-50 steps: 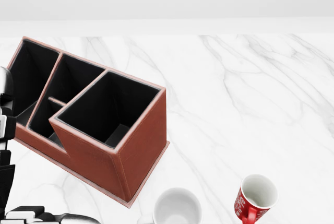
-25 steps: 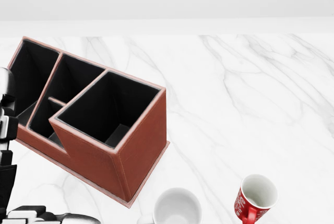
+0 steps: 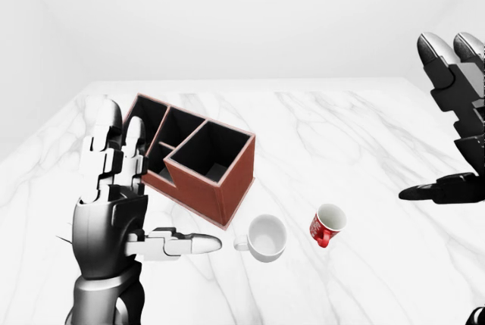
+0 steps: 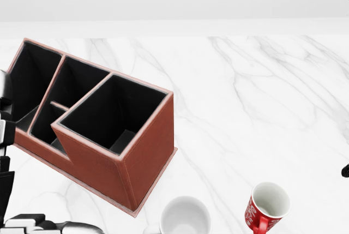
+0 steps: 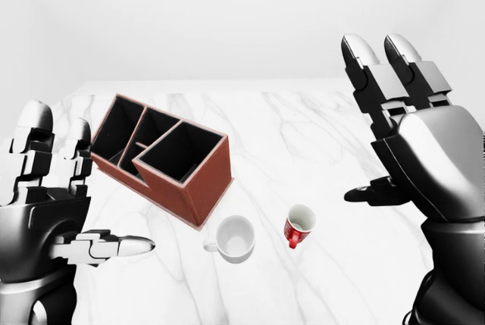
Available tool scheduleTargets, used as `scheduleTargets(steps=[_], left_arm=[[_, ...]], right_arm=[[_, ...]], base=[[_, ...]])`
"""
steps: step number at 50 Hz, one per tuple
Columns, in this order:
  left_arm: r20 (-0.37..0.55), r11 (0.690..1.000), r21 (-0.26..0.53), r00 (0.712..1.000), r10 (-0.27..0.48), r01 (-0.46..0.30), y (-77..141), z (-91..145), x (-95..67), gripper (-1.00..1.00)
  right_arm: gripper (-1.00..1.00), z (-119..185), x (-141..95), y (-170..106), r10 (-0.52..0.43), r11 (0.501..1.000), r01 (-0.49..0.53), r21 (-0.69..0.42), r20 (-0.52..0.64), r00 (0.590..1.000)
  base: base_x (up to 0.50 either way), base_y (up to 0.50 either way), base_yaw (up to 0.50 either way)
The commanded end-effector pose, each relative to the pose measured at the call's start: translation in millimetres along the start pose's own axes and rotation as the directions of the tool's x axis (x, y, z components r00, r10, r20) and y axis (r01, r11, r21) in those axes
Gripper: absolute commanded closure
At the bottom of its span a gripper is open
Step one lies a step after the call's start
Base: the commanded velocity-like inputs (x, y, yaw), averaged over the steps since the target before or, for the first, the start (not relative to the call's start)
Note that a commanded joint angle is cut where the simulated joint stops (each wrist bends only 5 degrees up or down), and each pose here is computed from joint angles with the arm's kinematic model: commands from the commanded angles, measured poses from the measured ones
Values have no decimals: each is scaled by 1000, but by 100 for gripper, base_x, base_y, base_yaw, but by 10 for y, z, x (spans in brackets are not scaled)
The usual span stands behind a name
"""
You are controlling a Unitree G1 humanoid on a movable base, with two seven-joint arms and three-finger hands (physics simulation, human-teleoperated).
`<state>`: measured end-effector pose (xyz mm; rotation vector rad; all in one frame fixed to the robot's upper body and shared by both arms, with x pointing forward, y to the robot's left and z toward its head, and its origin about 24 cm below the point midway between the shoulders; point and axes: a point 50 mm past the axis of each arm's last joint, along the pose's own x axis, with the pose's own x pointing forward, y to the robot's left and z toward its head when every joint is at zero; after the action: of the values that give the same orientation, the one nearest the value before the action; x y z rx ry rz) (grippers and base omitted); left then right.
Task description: Pick up the red mug and place it to the right of the caddy.
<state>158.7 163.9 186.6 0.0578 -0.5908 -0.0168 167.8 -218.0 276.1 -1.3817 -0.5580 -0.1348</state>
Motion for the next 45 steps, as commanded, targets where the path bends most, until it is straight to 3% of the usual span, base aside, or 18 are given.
scheduleTargets(steps=[1,23,45], left_arm=[[8,1000,2,1000,3,-3,8,14,3,-100],[8,1000,4,1000,4,-4,12,16,0,-100],[-7,1000,-1,1000,-1,1,-8,-16,1,-100]], right_arm=[[-100,-56,-37,100,20,1000,-19,25,-64,998],[-100,-191,-206,486,155,973,-117,201,-189,970],[-100,-413,-301,1100,398,870,-269,413,-267,878]], base=[[0,0,0],[0,0,0],[0,0,0]])
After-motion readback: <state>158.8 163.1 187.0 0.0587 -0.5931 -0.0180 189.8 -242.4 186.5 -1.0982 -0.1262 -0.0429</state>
